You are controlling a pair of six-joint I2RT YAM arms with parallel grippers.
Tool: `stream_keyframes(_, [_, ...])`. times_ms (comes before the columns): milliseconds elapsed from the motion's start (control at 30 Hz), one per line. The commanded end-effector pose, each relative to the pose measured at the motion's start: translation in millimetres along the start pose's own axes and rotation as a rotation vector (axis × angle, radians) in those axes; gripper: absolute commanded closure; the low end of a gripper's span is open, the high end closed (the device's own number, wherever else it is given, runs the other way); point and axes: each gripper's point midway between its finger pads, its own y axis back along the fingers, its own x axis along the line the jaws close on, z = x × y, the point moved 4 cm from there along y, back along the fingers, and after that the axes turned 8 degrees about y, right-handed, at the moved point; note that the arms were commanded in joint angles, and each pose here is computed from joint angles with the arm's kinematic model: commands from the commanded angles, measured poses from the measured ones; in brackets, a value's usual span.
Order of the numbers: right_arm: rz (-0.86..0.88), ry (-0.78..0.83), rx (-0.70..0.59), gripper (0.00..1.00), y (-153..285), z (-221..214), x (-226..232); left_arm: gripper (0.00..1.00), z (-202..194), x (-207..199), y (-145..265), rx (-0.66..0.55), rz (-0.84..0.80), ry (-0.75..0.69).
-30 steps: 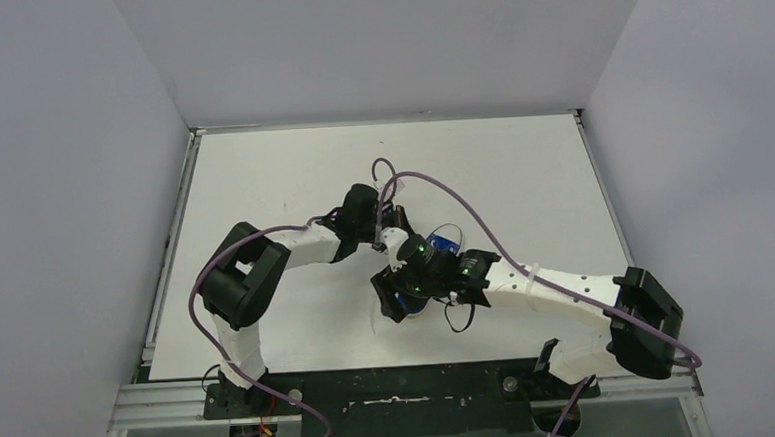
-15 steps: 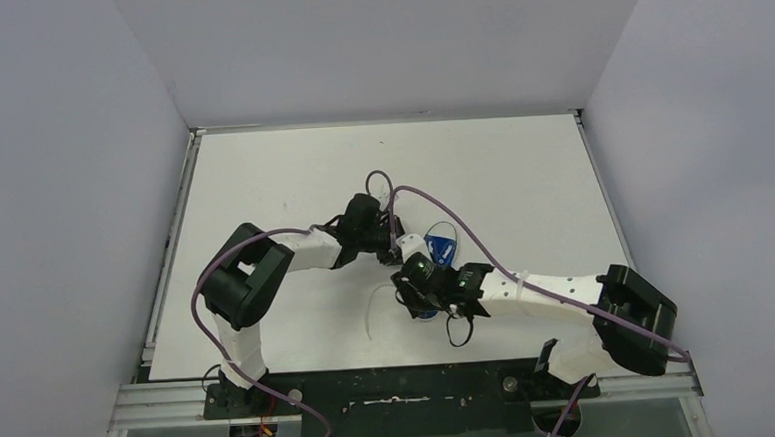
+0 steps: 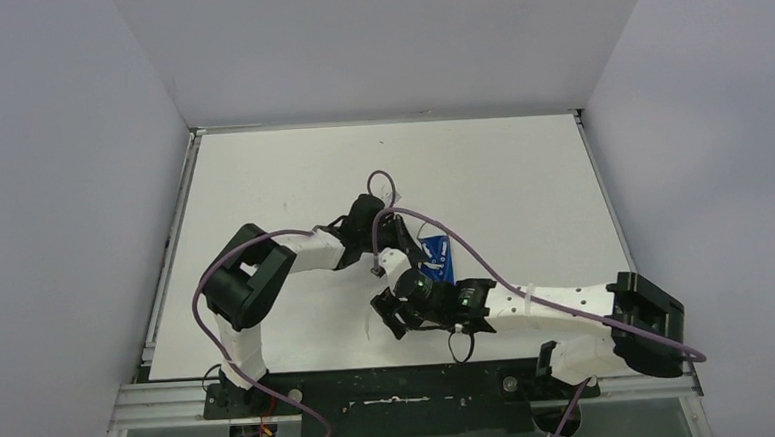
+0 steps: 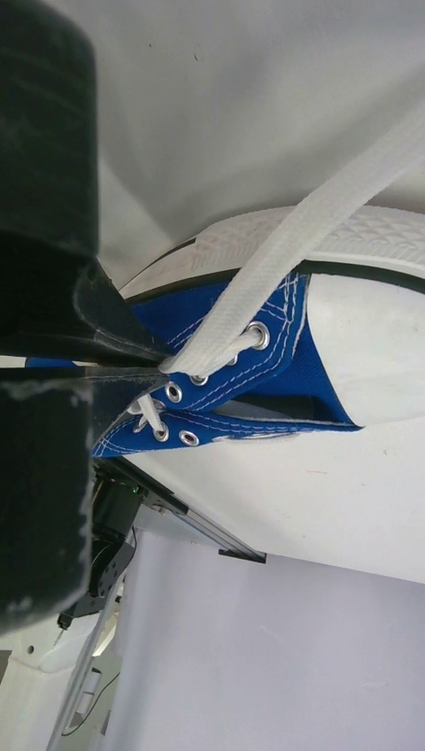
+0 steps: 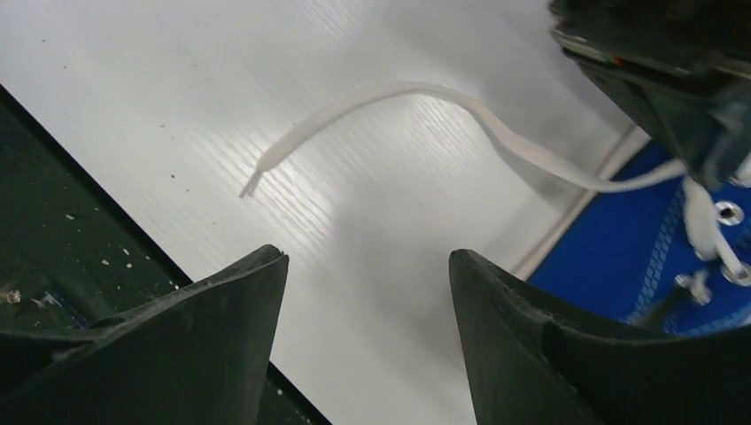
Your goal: Tie the shoes
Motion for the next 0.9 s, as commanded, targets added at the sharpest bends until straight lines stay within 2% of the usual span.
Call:
stream_keyframes(0, [0.065,0.058,-0.145,0.3,-23.4,40.7,24.6,1.0,11.8,-20.3,1.3,0.011,-0.045,-0.05])
stream_keyframes(200, [0.081,0.12,-0.158,0.29,-52.2,35.6,47.7,1.0,8.1,-17.8,-3.0,0.088,-0.036,-0.062])
stream_keyframes(600, [0.069,0.134,-0.161,0.23,-70.0,34.2,65.5,1.0,2.5,-6.1,-9.0,0.147,-0.035,-0.101])
stream_keyframes(700, [-0.039,0.112,-0.126,0.28,-71.0,32.9,53.5,1.0,2.5,-0.9,-5.6,0.135,-0.02,-0.119])
stream_keyframes(867, [-0.069,0.106,-0.065,0.37,-70.5,6.9,50.0,1.0,2.8,2.4,-5.6,0.144,-0.033,-0.107])
